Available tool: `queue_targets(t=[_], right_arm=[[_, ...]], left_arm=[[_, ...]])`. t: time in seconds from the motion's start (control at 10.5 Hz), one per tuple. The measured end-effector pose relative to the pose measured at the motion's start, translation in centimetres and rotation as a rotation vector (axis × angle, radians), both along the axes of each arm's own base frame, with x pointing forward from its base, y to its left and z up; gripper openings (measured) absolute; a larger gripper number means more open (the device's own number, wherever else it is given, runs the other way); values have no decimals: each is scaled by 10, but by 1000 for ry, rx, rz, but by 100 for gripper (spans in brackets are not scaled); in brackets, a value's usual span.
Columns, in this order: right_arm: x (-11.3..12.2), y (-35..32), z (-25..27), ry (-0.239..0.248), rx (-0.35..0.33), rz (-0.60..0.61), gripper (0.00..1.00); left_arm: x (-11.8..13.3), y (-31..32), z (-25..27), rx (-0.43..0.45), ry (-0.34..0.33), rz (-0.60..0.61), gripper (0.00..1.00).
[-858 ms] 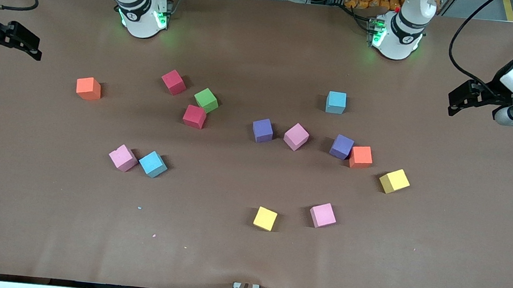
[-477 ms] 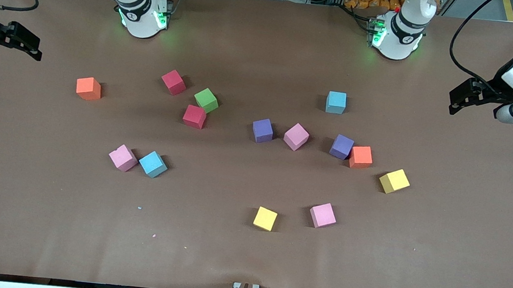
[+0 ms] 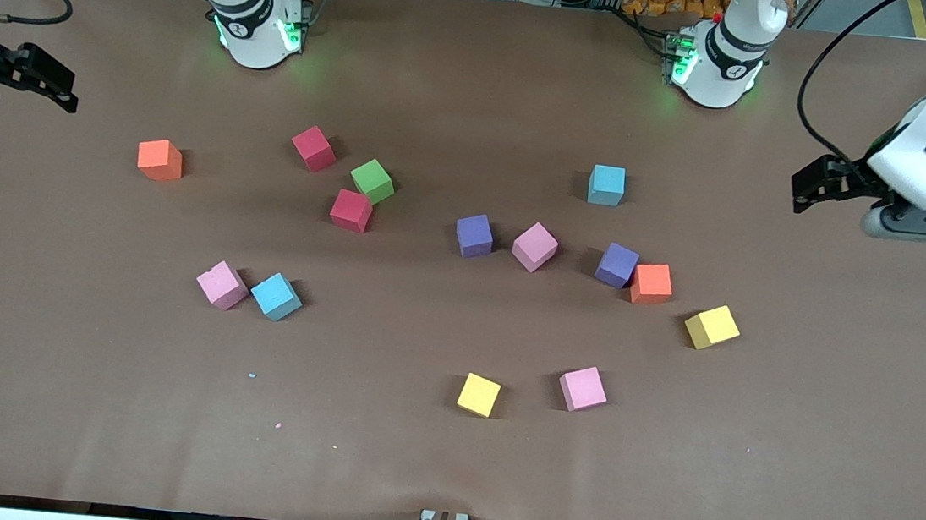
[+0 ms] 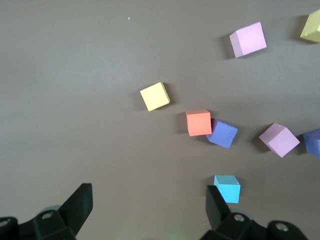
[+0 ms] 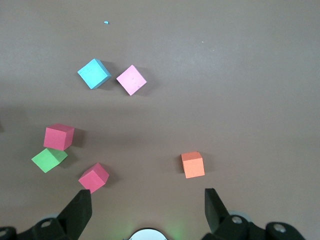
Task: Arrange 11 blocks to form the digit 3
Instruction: 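Lower both grippers toward the green and pink blocks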
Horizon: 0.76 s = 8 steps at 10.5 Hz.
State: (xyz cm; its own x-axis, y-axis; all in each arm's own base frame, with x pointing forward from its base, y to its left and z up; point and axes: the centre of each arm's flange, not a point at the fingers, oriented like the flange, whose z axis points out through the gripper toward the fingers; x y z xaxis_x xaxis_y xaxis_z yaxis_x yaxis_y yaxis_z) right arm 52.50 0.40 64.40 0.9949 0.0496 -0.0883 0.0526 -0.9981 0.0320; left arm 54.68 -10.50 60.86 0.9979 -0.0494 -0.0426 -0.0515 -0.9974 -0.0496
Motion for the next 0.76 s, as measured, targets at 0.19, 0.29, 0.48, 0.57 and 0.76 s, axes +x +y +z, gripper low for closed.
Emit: queue_targets(t=[0.19,0.29,0.48,0.57,0.76], right_arm=[[1,-1,-4,0,0,-1,100],[1,-1,-5,-5,0,-2,100],[-3,-1,-12,-32,3,-2,100],[-8,0,-17,-39,5,-7,100],[-16,6,-23,-37,4,-44,100]], left_arm=[[1,-22,-13,1,21,-39,100],[1,-36,-20,1,27,-53,100],[1,-59,-35,-3,38,-36,100],[1,-72,-43,-7,45,-33,100],[0,-108,-66,-5,54,-13,100]])
